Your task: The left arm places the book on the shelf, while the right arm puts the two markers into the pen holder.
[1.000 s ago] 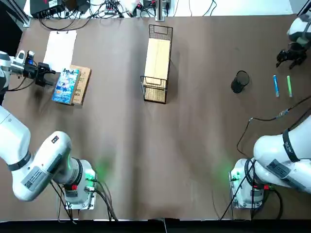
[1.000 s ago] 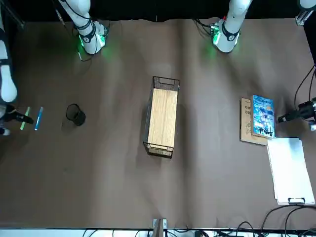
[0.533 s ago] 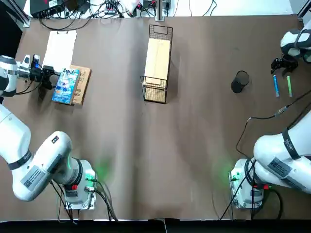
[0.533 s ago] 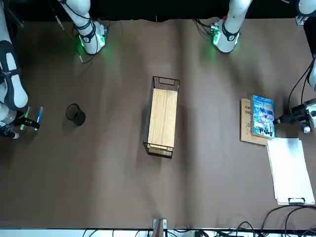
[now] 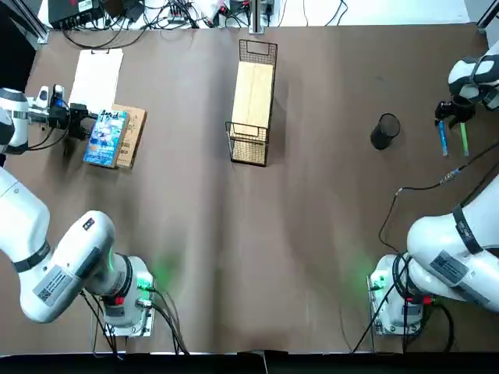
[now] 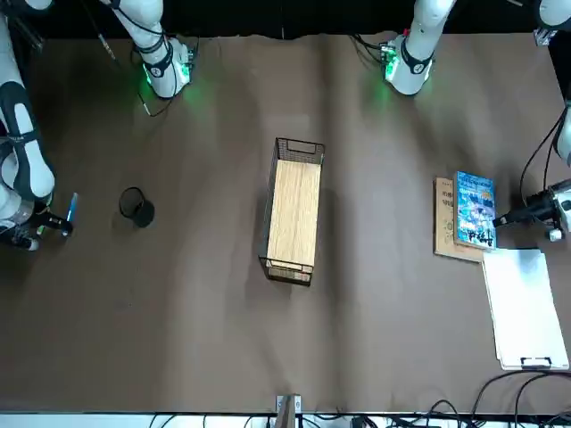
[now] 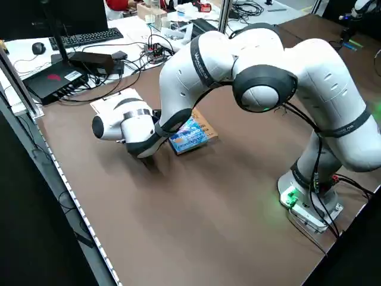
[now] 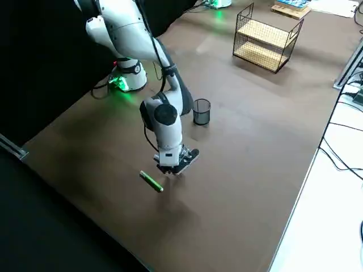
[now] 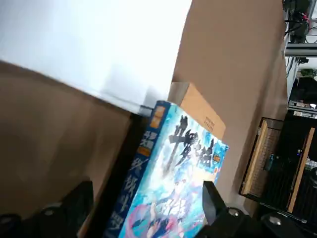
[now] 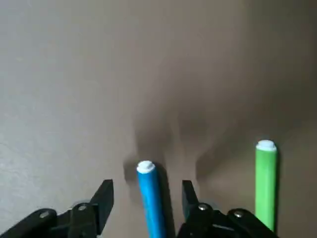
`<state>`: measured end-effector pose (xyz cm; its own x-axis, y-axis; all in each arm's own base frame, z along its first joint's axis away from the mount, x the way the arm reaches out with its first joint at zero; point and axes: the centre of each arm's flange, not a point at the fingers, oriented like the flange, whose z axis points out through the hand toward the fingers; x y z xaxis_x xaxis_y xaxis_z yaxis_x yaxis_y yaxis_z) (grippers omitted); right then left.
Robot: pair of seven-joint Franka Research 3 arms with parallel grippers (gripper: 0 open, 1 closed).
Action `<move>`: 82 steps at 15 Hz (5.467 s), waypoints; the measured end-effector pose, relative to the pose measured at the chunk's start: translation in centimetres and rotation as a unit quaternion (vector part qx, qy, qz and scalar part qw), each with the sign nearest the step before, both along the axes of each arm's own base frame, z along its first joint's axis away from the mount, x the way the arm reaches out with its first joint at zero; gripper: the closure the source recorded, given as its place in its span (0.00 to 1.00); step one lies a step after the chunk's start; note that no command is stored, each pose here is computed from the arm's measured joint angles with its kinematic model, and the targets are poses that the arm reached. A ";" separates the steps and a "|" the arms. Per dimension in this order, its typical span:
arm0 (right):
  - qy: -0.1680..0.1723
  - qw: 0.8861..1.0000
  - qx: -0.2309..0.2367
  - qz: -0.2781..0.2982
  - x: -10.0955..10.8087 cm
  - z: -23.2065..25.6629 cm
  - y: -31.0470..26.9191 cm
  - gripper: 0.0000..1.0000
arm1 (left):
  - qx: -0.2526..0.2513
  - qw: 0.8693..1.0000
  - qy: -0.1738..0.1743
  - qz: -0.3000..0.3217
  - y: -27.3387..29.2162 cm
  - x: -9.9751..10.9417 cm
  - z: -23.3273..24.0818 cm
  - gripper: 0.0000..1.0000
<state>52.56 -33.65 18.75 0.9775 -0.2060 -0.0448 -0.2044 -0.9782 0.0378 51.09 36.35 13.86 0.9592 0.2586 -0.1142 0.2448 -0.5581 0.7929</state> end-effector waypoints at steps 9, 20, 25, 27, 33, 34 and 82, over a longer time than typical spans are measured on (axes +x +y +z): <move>0.007 1.000 0.005 0.005 -0.5 -0.8 -0.2 0.57 | -0.006 1.000 -0.003 -0.007 -1.0 0.7 -0.1 0.06; 0.013 0.992 0.015 0.126 0.2 -0.7 0.7 0.83 | -0.013 1.000 -0.010 -0.011 -1.1 0.7 0.1 0.76; 0.039 0.961 0.043 0.272 2.7 4.4 0.4 0.83 | -0.014 1.000 -0.012 -0.010 -0.9 1.0 0.7 0.78; 0.042 0.937 0.050 0.344 4.4 8.3 1.2 0.83 | -0.023 1.000 -0.009 -0.011 -0.9 1.6 2.3 0.78; 0.056 0.910 0.117 0.393 6.4 11.9 8.5 0.83 | -0.062 0.998 0.012 -0.012 -3.7 4.7 9.6 0.80; 0.059 0.908 0.130 0.393 6.2 12.5 9.1 0.83 | -0.080 0.997 0.007 -0.010 -4.2 5.0 10.6 0.80; -0.126 0.735 0.507 0.434 4.5 12.0 8.6 0.13 | -0.209 0.968 -0.030 -0.138 -57.9 5.6 14.6 0.80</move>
<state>57.05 -25.04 30.74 0.7251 0.5130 0.4594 0.6365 -0.2448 -0.7314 56.69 -21.56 28.46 0.9934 -0.0650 -0.0948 0.0781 -0.2240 0.9715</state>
